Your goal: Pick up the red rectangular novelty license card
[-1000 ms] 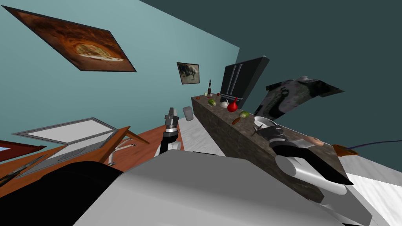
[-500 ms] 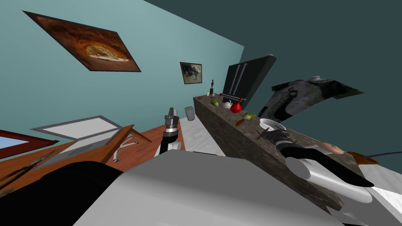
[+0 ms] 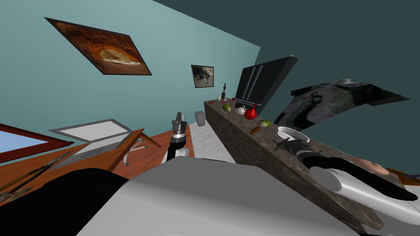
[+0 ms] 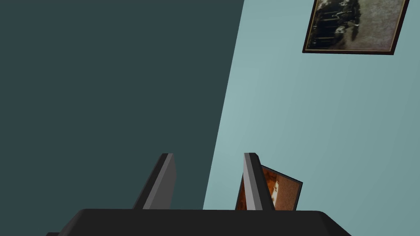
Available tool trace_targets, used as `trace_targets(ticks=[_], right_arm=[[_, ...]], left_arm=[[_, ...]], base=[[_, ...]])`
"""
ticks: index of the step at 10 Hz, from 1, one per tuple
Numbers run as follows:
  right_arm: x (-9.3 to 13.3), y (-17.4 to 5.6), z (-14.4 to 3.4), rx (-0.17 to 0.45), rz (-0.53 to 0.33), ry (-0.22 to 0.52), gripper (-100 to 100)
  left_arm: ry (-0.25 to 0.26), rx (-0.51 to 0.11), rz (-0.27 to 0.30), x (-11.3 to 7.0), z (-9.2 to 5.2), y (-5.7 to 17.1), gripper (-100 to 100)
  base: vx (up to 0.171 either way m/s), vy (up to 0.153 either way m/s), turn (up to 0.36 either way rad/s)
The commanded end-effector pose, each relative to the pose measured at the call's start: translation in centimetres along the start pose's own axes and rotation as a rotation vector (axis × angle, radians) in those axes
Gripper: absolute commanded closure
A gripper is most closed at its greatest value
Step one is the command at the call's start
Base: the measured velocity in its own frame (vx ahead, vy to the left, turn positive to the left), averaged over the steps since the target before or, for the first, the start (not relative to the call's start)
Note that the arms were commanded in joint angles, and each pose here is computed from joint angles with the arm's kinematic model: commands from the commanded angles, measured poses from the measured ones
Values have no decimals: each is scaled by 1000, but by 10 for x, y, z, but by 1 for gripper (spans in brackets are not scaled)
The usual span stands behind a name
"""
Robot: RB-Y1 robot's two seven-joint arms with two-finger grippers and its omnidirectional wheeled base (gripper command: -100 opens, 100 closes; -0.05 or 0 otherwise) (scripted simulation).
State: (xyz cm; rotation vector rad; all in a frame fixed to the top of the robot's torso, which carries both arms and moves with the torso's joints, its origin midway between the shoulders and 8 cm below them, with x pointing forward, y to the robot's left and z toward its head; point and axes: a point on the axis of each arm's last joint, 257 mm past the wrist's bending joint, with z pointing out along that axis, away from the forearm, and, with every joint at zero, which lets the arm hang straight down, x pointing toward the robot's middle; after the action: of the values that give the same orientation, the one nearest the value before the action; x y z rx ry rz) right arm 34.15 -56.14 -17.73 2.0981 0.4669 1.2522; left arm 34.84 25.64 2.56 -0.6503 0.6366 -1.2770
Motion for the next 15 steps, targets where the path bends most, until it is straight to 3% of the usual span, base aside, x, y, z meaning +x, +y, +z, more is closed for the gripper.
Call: trace_targets(ticks=[1,2,3,5,8,10,11,13,14,15], right_arm=[[-12,1,0,21,50,-41,-100],[-16,-2,0,34,50,-56,-100],[-33,10,-2,35,104,-101,-100],[-40,3,-3,60,124,-131,-100],[-81,22,-11,72,251,-251,-100],[-89,14,-14,97,280,-289,-100],[-107,25,-20,89,344,-340,-100],[-113,19,-23,107,360,-368,-100],[-130,30,-30,96,423,-420,-100],[-134,25,-33,108,441,-443,-100]], left_arm=[[0,0,0,0,0,0,0],[0,0,0,0,0,0,0],[0,0,0,0,0,0,0],[0,0,0,0,0,0,0],[0,0,0,0,0,0,0],[0,0,0,0,0,0,0],[0,0,0,0,0,0,0],[0,0,0,0,0,0,0],[0,0,0,0,0,0,0],[0,0,0,0,0,0,0]], base=[[46,18,54],[20,8,-4],[39,12,82],[37,8,36],[57,7,70],[52,-2,26],[58,9,77],[40,-2,18],[53,-1,67],[61,-1,44]])
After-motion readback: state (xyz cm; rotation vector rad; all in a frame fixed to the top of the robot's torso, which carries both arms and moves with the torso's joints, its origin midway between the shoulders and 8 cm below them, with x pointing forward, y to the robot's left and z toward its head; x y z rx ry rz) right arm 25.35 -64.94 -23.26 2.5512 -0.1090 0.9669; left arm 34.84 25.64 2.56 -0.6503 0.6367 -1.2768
